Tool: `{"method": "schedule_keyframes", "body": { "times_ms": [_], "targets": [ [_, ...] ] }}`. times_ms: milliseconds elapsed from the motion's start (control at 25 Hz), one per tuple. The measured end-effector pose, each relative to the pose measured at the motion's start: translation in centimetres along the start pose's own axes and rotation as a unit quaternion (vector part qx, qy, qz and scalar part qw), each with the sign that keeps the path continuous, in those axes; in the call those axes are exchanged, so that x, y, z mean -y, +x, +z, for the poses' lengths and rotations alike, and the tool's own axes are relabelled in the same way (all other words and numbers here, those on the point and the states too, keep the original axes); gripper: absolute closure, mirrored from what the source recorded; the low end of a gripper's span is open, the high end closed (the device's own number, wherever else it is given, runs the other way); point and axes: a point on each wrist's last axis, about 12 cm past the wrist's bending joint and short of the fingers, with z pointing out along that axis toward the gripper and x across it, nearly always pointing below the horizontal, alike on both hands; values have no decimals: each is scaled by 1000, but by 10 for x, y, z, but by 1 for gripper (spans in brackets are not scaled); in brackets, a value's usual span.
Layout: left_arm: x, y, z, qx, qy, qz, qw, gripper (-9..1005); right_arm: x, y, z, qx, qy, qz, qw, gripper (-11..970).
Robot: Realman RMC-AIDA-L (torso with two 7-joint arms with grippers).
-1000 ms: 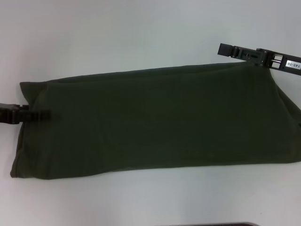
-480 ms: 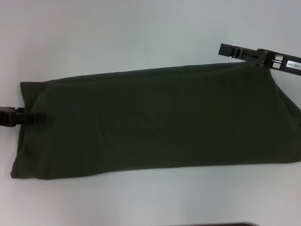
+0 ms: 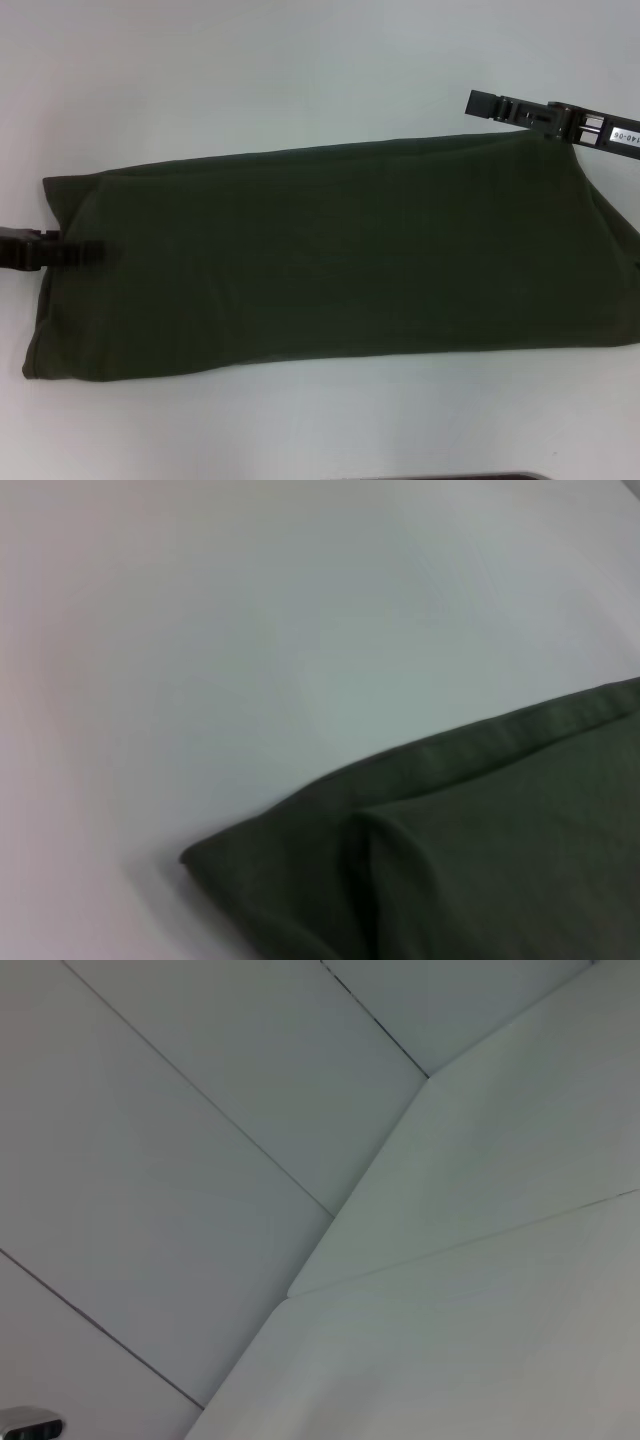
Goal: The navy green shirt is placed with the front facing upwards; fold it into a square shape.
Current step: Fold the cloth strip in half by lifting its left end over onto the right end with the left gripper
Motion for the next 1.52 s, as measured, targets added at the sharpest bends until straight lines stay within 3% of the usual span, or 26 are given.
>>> {"method": "schedule_keyframes", "body": {
  "times_ms": [600,1240,1520],
  "targets": [
    [0,-2,1,-1,-5,-1,1000,303,0,0,-1,1,0,1,1000,193],
    [1,-7,8,-19,-15,5,1000,936,0,0,-2,2,1,1,1000,194],
    [4,-9,6,-11,3,2,1000,959,1,2,-1,-1,2,-3,1000,193]
  ]
}}
